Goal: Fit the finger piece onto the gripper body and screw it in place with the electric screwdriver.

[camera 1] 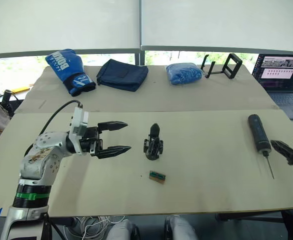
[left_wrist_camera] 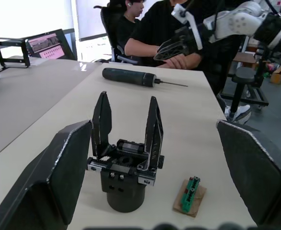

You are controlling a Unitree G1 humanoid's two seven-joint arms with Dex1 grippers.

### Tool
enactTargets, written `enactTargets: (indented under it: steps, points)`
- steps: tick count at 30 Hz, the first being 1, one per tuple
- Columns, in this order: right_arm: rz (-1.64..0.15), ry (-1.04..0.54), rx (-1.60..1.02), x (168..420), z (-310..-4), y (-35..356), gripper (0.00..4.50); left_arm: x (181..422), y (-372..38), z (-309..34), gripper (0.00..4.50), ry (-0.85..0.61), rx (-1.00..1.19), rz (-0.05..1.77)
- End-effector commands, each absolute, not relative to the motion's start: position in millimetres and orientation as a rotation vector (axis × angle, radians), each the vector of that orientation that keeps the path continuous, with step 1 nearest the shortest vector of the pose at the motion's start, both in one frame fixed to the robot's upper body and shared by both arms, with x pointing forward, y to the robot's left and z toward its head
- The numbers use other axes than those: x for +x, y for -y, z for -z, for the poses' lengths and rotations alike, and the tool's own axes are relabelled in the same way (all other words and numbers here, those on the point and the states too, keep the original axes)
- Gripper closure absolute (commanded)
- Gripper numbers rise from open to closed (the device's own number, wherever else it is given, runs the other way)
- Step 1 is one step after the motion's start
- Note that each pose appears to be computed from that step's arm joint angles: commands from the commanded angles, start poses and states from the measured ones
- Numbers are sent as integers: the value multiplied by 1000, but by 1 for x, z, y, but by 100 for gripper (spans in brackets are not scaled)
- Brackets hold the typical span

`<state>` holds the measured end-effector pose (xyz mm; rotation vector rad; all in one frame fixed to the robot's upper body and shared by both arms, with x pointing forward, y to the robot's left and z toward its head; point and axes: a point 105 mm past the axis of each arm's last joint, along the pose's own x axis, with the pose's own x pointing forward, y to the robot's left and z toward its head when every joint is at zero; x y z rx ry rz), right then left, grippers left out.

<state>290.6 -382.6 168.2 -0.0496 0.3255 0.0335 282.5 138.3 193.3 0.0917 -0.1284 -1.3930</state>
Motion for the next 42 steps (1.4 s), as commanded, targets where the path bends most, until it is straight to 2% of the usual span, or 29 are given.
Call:
enactTargets:
  steps: [1,4,9,14,21,22,28,31,33,37,42]
  points:
    - [-31,-424,16,308,-158,389,0,280,-134,-200,13,157,110,1408]
    - [-8,-440,72,327,-150,396,0,278,-132,-197,13,154,103,1410]
    - [0,-493,20,347,-136,397,0,276,-133,-196,13,148,90,1408]
    - [-1,-601,-55,350,-116,397,0,275,-136,-197,13,143,98,1408]
    - [46,-585,2,356,-116,400,0,275,-135,-199,13,139,108,1429]
    - [47,-582,-7,356,-117,401,50,276,-135,-199,0,139,109,1433]
    - [40,-568,19,354,-122,404,246,278,-133,-199,0,142,120,1453]
    - [-61,-474,16,355,-152,397,252,279,-134,-197,0,152,136,1458]
    - [-153,-458,1,352,-169,383,252,278,-139,-191,0,103,126,1460]
    - [-358,-409,-97,329,-207,330,252,277,-153,-183,0,76,148,1447]
    - [-512,-399,-205,288,-209,268,252,274,-167,-165,0,36,220,1424]
